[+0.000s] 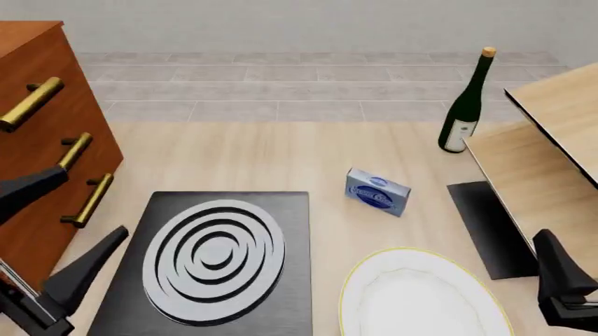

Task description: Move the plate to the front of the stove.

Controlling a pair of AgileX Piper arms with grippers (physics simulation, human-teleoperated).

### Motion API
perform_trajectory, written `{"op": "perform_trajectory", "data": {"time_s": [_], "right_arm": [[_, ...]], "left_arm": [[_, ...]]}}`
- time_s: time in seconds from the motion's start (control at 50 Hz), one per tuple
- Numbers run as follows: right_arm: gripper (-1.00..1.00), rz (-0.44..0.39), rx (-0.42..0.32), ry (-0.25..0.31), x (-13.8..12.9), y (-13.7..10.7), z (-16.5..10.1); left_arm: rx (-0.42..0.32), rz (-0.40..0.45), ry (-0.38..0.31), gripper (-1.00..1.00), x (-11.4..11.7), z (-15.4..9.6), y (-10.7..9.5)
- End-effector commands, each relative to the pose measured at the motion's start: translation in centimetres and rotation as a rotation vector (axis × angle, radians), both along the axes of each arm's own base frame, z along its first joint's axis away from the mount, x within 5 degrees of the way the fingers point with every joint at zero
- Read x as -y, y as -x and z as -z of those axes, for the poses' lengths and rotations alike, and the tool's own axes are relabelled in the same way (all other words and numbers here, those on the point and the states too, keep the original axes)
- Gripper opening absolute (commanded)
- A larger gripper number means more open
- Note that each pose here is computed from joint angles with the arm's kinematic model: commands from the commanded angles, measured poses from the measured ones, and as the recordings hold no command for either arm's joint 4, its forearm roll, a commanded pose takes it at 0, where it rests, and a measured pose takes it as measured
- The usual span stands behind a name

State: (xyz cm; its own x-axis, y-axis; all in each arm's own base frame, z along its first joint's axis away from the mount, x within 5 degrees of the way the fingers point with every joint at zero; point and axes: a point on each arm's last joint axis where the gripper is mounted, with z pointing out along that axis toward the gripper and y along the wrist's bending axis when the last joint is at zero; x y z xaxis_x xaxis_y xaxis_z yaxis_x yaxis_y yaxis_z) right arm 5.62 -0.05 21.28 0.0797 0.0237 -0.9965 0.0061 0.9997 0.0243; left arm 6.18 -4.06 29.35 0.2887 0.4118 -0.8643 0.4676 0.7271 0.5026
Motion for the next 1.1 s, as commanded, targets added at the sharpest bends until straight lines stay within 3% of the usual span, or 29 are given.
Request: {"op": "perform_trajectory", "data": {"time_s": [0.02, 0.26, 0.6, 0.78, 0.8, 1.1], "right_arm": [[1.00, 0.003, 0.002, -0.006, 0.0, 0.0, -0.1], [1.00, 0.001, 0.000, -0.003, 0.0, 0.0, -0.2], [1.00, 0.007, -0.009, -0.003, 0.0, 0.0, 0.0], [1.00, 0.008, -0.012, -0.009, 0.0, 0.0, 0.1], [1.00, 0.010, -0.014, -0.012, 0.1, 0.0, 0.1], [1.00, 0.003, -0.019, -0.013, 0.0, 0.0, 0.2]], "left_arm": [[0.041, 0.132, -0.142, 1.00, 2.1, -1.6, -0.9], [0.046, 0.245, -0.235, 1.00, 4.4, -2.0, -1.8], [0.046, 0.439, -0.373, 1.00, 10.1, -1.8, -3.0], [0.030, 0.533, -0.397, 1.00, 12.9, -2.2, -2.7], [0.027, 0.589, -0.430, 1.00, 14.5, -2.4, -2.4], [0.050, 0.709, -0.527, 1.00, 17.9, -1.7, -1.3]]}}
